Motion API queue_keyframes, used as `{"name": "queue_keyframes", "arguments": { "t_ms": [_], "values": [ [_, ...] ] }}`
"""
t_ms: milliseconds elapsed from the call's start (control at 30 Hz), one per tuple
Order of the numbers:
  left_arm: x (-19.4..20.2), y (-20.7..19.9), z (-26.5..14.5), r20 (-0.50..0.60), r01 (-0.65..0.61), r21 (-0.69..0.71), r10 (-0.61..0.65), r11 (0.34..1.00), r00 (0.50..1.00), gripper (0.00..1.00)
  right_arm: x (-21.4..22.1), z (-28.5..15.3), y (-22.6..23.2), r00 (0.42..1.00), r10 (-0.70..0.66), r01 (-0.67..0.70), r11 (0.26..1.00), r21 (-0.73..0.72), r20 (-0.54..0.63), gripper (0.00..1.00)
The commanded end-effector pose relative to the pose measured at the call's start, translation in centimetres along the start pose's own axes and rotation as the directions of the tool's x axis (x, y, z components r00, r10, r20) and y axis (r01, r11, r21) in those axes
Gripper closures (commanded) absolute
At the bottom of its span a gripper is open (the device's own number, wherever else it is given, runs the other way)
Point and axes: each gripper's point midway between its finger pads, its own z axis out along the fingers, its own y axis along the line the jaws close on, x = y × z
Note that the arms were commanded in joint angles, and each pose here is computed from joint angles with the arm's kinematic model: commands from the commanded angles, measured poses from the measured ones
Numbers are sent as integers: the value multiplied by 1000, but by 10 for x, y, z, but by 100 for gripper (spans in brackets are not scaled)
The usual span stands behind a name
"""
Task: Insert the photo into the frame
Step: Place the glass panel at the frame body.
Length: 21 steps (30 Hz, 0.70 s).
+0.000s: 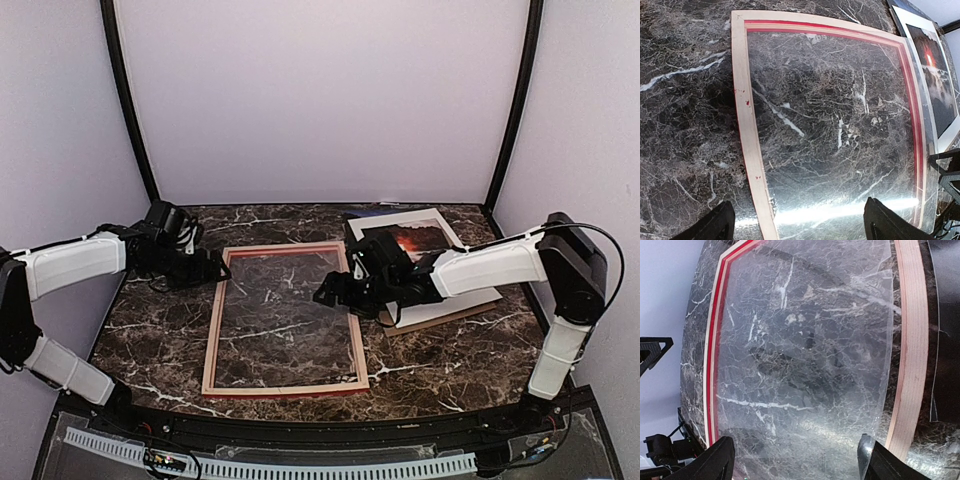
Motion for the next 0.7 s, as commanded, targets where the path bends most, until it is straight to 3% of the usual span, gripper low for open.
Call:
{"name": "queue_keyframes", "arguments": {
  "t_ms": [0, 433, 667],
  "values": [
    [6, 1, 5, -11, 4, 3, -4, 1000, 1000, 8, -9, -6, -1, 998, -59, 56, 996, 72, 37, 13],
    [14, 13, 22, -50, 6, -44, -8, 999, 999, 9, -21, -26, -18, 988, -125, 105, 974, 199, 90, 14],
    [23, 24, 39, -104, -2, -89, -8, 996, 995, 18, -13, -32, -30, 983, -169, 150, 962, 226, 68, 15]
  ]
}}
